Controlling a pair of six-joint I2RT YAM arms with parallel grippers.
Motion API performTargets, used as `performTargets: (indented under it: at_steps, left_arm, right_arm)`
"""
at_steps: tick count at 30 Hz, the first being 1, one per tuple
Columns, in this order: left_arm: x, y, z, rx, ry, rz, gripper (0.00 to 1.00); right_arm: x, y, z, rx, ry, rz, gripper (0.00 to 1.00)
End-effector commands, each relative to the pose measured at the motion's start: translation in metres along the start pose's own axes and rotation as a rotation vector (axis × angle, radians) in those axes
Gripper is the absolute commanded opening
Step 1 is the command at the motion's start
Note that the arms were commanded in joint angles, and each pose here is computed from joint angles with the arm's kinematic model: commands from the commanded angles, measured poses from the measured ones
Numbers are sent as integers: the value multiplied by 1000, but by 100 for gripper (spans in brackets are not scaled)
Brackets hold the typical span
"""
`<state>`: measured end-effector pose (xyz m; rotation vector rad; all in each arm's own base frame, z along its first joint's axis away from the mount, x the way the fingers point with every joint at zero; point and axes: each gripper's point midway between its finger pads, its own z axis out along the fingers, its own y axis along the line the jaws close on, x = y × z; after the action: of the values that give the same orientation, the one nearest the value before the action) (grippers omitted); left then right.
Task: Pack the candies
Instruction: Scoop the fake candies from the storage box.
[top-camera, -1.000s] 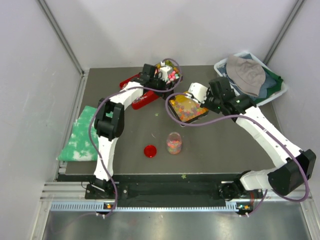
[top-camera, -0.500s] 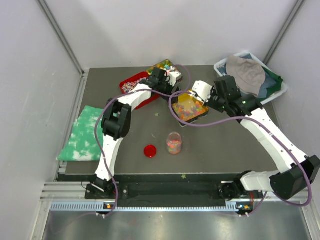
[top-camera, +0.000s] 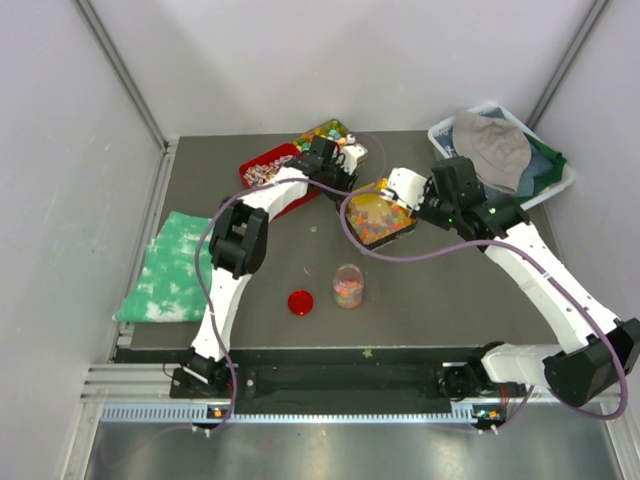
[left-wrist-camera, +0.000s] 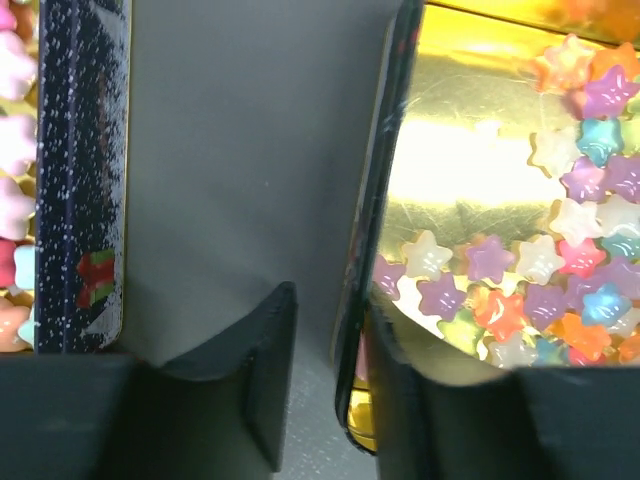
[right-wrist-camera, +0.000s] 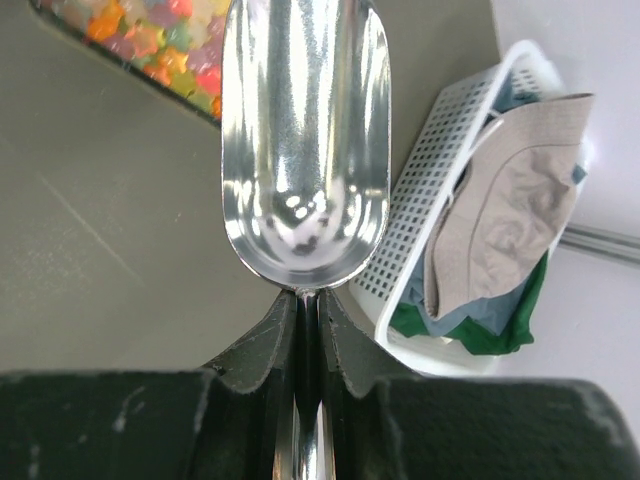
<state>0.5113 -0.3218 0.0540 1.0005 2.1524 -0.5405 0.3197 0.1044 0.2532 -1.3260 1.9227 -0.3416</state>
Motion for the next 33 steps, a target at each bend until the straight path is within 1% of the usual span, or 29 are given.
performTargets:
  at_steps: [1,3,4,8,10,15,20,23,25,28,30,33]
  left_arm:
    - [-23,-9,-4,-4,-26,93,32]
    - [-23,-11,-2,-6,-20,113,27]
    - [-24,-14,0,-10,-12,137,21]
    - [-25,-19,4,-26,3,193,6]
    - [-27,-20,3,-41,5,230,1]
    - [-35,-23,2,-63,-2,291,0]
    - [-46,-22,-3,-89,-22,328,0]
    - [-58,-22,-10,-107,-61,329,0]
    - [-66,-26,-15,-105,-117,324,0]
    - [-83,-35,-24,-86,-200,300,0]
    - [-89,-39,-27,-71,-221,260,0]
    - [-98,-43,-29,-61,-237,205,0]
  right_arm:
    - [13,2,2,5,30,-57,0]
    - [20,6,6,-1,58,-86,0]
    - [25,6,8,-1,79,-113,0]
    - [33,1,9,11,128,-201,0]
    - [38,-4,9,19,164,-263,0]
    - [42,-20,9,49,231,-402,0]
    - [47,-33,15,66,320,-581,0]
    - [48,-36,20,73,369,-682,0]
    - [44,-39,21,78,392,-734,0]
    - [32,-45,20,84,397,-763,0]
    - [24,-50,18,99,392,-757,0]
    - [12,-64,8,143,368,-702,0]
